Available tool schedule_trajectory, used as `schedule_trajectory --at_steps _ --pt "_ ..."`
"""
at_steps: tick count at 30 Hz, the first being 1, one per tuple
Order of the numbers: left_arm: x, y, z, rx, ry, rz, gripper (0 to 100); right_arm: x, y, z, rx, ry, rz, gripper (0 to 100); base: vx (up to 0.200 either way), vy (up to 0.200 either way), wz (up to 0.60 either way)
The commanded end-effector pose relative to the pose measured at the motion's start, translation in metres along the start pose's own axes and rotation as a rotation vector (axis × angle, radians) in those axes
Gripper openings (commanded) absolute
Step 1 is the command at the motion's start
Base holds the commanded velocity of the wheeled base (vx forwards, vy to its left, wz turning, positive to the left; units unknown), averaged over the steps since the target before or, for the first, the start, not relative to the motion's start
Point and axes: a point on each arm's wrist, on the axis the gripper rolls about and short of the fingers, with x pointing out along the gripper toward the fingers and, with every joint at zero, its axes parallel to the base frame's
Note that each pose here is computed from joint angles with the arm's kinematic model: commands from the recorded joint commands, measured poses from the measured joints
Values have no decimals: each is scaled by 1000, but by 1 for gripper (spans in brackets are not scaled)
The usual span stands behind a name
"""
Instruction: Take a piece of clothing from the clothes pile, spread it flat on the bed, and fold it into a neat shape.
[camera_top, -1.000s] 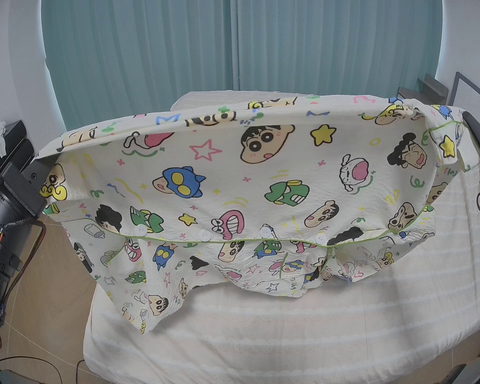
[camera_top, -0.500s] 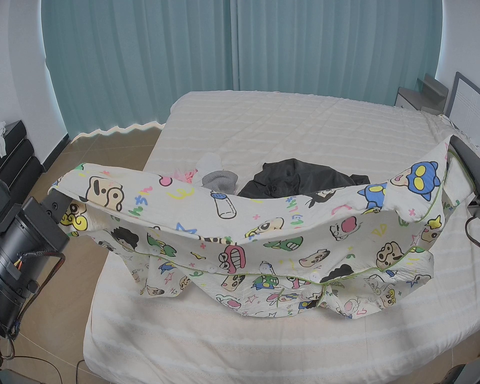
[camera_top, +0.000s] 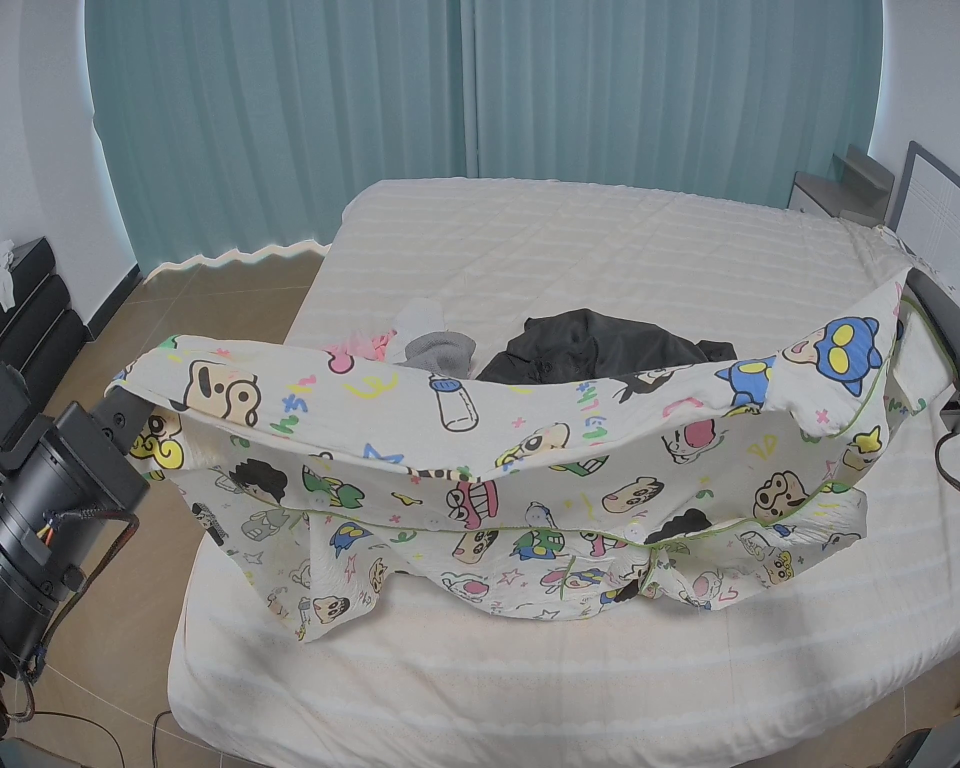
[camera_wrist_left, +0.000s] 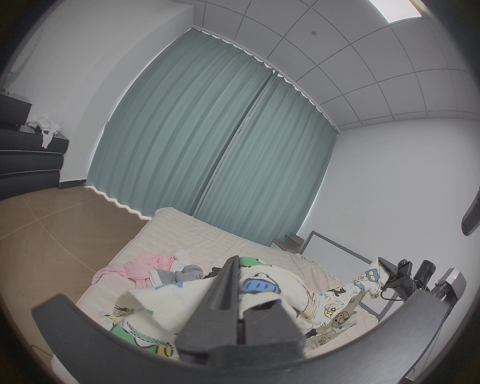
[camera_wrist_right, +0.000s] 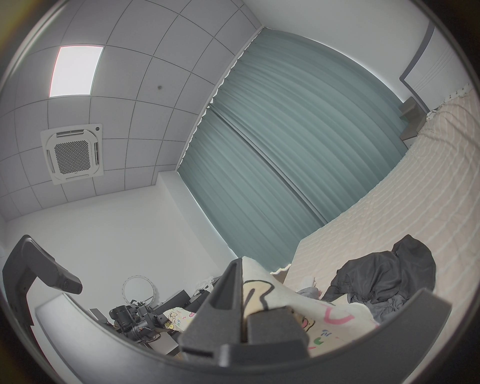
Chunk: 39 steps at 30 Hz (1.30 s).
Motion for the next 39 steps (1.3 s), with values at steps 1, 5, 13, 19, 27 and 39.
schedule_trajectory --at_steps 1,5,13,19,27,39 --pt "1 0 -1 1 3 3 0 0 0 0 -1 -1 2 0 -200 0 0" --pt "2 0 0 -4 2 1 0 -1 1 2 -6 -9 4 0 0 0 0" --pt "0 2 -3 -6 12 8 0 -2 2 2 -9 -10 7 0 0 0 0" --pt "0 2 -4 -4 18 4 0 -2 2 2 -11 -12 8 0 0 -100 0" --pt "0 2 -5 -4 21 4 0 -2 2 2 -9 -8 8 0 0 -200 0" --pt "-1 2 -4 -3 17 -2 0 -3 3 2 -11 -12 11 0 0 -200 0"
